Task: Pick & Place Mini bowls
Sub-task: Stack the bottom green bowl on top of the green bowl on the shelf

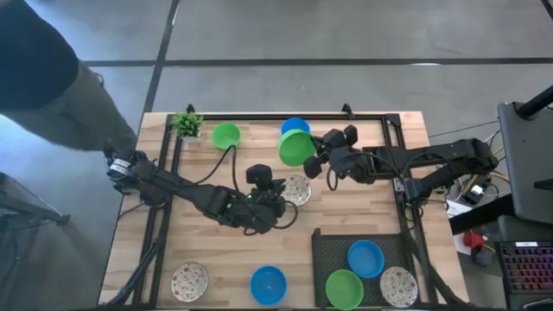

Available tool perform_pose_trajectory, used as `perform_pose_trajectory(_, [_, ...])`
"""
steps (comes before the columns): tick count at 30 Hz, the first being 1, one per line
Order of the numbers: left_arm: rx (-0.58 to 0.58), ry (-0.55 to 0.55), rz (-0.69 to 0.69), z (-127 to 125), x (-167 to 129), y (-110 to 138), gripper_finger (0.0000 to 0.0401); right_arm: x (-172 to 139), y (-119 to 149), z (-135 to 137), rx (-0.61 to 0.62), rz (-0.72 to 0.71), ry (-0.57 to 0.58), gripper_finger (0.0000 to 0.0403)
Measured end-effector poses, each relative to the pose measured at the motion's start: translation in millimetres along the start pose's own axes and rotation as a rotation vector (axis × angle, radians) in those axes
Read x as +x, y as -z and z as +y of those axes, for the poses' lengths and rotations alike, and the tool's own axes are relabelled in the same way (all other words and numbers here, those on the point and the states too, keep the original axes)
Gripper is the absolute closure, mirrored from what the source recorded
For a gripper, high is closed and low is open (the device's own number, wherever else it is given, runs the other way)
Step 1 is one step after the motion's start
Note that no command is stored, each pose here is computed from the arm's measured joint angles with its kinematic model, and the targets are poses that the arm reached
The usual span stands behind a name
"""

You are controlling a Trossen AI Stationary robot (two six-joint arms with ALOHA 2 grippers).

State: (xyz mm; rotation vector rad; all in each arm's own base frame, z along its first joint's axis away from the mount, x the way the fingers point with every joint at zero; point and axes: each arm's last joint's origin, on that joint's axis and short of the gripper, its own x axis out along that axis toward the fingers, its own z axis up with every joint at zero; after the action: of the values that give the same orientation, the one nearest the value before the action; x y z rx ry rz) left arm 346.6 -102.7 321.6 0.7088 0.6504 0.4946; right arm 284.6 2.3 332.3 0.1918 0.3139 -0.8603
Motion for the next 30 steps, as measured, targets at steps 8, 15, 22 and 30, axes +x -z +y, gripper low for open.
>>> perform_pose_trajectory(8, [-0.009,0.003,0.008,0,0,1,0.0314,-8,-5,-9,-0.007,-0.011,0.023,0.0392])
perform_pose_trajectory(15, [-0.070,0.004,0.012,-1,0,2,0.0314,-21,-12,-23,0.000,-0.009,0.023,0.0392])
perform_pose_trajectory(22, [-0.190,0.005,0.024,2,-2,4,0.0314,-43,-22,-44,0.026,0.010,-0.055,0.0392])
perform_pose_trajectory(30, [-0.292,-0.006,0.041,13,-4,8,0.0314,-66,-21,-67,0.059,0.117,-0.163,0.0392])
